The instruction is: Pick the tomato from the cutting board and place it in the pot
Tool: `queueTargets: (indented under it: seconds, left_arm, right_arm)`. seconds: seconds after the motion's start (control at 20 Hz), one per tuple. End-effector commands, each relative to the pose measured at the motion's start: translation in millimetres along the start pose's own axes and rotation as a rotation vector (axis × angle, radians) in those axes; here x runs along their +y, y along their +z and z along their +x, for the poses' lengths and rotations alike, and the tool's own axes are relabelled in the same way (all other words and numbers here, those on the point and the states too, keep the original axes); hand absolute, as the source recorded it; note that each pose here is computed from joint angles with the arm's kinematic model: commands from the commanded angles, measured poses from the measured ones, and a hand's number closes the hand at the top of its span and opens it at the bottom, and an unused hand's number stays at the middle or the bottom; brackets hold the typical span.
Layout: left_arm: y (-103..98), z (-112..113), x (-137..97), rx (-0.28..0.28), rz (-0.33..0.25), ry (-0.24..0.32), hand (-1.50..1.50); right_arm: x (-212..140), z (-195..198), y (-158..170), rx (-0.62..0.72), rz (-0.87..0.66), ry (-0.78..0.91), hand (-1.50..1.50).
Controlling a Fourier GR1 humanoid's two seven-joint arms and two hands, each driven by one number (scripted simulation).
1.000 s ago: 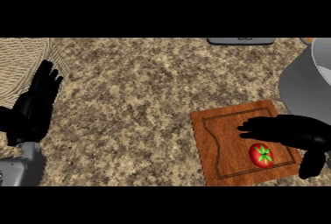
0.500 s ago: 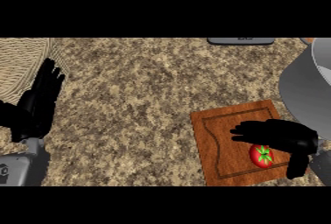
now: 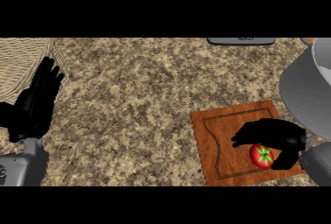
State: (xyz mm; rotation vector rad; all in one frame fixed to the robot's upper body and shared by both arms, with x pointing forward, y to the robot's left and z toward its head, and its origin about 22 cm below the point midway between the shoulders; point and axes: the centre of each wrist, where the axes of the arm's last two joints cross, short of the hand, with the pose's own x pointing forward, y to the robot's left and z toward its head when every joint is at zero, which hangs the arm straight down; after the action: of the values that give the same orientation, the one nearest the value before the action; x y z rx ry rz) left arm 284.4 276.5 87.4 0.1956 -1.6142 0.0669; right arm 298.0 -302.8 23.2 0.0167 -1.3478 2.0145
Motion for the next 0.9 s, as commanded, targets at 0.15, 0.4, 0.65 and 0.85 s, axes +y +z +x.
queueTargets:
  seconds: [0.15, 0.4, 0.65, 0.85]
  left_arm:
    - [-7, -1, 9, 0.005, -0.001, -0.006, 0.00]
    - [-4, -20, -10, -0.002, 0.001, -0.003, 0.00]
    - [10, -23, 18, 0.029, 0.051, -0.016, 0.00]
    - [-4, -5, 24, 0.006, 0.069, -0.022, 0.00]
  right_arm:
    - [18, -12, -13, -0.117, 0.000, 0.070, 1.50]
    - [18, -3, -11, -0.129, 0.022, 0.072, 1.50]
    - [54, 24, -11, 0.270, -0.146, -0.184, 1.50]
    - [56, 65, -20, 0.384, -0.246, -0.236, 1.50]
